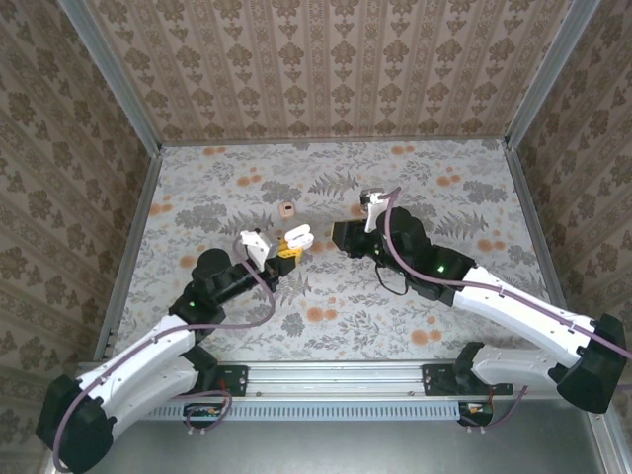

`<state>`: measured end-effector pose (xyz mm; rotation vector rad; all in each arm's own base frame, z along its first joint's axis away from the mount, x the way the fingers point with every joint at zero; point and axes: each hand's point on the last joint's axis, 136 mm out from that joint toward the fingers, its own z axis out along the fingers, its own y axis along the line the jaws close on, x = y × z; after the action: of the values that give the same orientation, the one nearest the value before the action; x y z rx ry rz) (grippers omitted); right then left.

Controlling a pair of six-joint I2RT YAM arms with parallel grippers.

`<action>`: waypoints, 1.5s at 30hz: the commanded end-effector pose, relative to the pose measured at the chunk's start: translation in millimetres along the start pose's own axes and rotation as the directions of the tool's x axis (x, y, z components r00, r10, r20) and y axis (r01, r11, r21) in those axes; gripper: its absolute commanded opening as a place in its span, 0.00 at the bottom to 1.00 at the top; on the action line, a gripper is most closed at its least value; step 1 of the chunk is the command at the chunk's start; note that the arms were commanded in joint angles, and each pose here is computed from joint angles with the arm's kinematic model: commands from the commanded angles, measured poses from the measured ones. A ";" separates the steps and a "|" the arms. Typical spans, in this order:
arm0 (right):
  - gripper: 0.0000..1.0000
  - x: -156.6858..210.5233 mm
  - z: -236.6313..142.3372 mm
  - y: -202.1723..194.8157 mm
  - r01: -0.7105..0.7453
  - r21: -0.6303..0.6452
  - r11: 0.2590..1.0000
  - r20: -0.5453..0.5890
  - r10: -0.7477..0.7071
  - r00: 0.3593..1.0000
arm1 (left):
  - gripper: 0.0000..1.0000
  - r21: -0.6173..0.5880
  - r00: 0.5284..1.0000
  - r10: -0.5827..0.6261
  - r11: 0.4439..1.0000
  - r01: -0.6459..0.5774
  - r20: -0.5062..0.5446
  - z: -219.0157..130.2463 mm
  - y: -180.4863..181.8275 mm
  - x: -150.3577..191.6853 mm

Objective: Insert wireless bluetooth earbuds into charging case

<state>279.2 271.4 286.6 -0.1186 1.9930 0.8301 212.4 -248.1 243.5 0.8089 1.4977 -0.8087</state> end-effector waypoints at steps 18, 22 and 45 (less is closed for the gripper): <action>0.28 -26.4 5.9 55.9 -0.039 -0.316 0.948 0.185 0.102 0.978 | 0.00 -0.076 0.986 0.090 0.994 -0.080 0.139 18.9 -1.6 -58.2; 0.28 -22.6 11.0 62.5 -0.034 -0.340 0.940 0.175 0.099 0.980 | 0.00 -0.072 0.988 0.082 0.995 -0.073 0.131 22.7 -1.6 -58.8; 0.27 12.1 36.5 62.9 0.022 -0.285 0.958 0.101 0.007 0.995 | 0.00 -0.092 0.988 0.072 0.994 -0.060 0.138 22.5 1.3 -61.9</action>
<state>275.2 336.9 303.6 -0.2098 1.7506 1.1253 233.8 -268.5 269.3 0.7529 1.4596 -0.6984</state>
